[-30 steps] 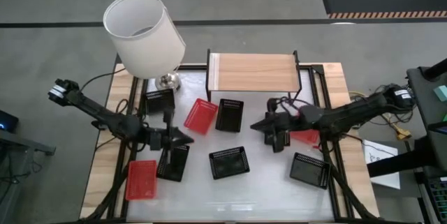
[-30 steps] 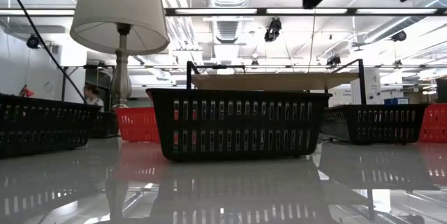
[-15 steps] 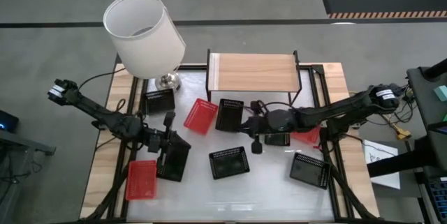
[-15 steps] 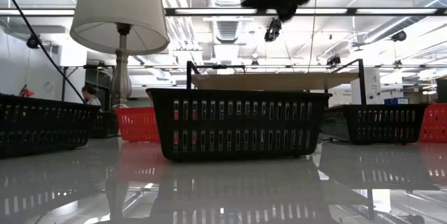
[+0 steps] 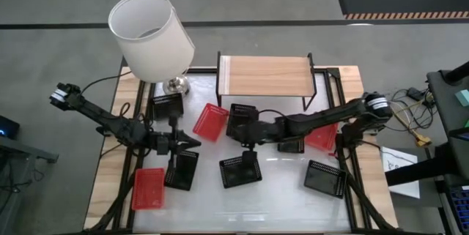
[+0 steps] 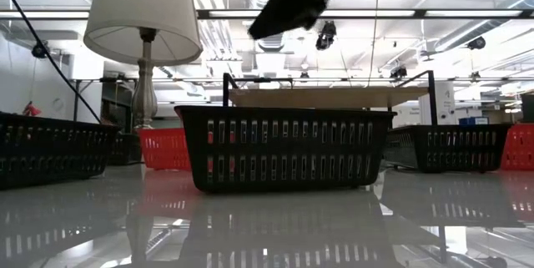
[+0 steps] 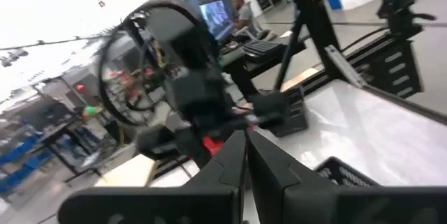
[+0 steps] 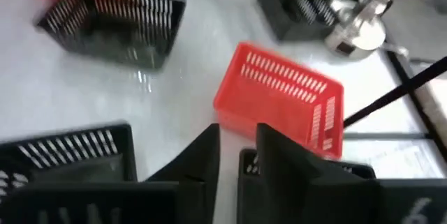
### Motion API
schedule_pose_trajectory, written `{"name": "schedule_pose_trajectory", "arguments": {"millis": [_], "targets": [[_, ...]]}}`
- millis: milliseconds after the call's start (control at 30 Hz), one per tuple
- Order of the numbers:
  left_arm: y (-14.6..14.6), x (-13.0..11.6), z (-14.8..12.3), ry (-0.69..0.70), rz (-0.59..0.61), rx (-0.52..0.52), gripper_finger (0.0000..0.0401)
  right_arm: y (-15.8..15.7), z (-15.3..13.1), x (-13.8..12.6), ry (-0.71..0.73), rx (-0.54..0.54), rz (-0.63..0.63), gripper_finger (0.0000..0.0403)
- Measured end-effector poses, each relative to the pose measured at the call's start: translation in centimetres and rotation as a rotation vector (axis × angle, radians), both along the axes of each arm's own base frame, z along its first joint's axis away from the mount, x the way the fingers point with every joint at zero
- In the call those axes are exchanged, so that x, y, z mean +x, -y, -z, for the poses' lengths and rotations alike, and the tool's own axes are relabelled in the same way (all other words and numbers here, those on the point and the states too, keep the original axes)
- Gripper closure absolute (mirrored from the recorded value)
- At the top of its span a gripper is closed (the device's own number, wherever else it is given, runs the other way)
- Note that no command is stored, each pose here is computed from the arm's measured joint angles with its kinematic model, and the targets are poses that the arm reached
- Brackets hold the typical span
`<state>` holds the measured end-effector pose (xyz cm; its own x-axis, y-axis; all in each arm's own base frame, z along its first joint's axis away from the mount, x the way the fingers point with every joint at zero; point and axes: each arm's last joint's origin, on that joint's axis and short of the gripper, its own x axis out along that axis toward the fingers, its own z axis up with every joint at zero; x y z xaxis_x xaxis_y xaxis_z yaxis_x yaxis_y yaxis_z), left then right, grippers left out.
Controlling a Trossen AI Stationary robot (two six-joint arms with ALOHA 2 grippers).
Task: Stack baskets on shelf by color
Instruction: Put the black bin on the shelf
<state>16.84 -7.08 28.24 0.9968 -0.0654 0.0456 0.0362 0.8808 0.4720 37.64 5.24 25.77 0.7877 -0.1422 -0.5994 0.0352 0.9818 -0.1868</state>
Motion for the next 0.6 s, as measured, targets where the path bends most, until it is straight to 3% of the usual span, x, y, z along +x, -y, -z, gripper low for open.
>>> {"name": "schedule_pose_trajectory", "arguments": {"millis": [300,600], "targets": [[-0.2,-0.3,-0.2,0.012,-0.008,-0.005,0.0401,0.3,2.4,2.4,-0.255,-0.027,0.020,0.0231],[-0.3,-0.5,0.0,0.014,-0.008,-0.005,0.0401,2.2,6.3,3.1,-0.406,-0.003,0.095,0.0208]]}}
